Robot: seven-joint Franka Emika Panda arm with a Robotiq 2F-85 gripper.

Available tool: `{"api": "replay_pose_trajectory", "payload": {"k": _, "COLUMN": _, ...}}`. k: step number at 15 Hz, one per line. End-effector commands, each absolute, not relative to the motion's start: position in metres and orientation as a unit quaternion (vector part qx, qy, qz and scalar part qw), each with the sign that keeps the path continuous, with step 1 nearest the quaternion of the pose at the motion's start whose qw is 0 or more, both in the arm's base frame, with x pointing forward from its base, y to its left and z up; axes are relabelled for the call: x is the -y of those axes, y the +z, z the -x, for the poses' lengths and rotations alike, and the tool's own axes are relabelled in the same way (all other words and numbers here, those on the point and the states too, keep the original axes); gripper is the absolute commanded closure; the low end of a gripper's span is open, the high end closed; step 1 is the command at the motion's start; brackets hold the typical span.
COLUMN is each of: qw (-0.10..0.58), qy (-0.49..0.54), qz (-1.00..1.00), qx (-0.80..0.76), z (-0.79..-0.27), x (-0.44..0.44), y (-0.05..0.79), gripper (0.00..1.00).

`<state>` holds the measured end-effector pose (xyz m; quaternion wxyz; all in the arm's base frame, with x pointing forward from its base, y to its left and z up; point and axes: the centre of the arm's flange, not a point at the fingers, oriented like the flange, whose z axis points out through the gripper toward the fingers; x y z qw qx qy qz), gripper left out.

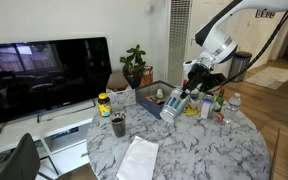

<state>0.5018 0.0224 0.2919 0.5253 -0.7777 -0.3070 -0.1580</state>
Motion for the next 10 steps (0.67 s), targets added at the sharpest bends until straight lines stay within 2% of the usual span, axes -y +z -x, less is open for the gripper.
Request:
{"api": "replay_pose_trajectory", "payload": {"k": 1, "qw": 0.597, "qy": -0.194, "qz": 0.719, "qx": 0.298, "z": -0.5038, "x": -0.0128, "y": 0.2911, "gripper": 0.98}}
{"api": "replay_pose_trajectory", "payload": {"k": 10, "qw": 0.746, "qy": -0.269, "qz": 0.575, "qx": 0.2, "z": -0.4994, "x": -0.006, "y": 0.2935, "gripper": 0.98}}
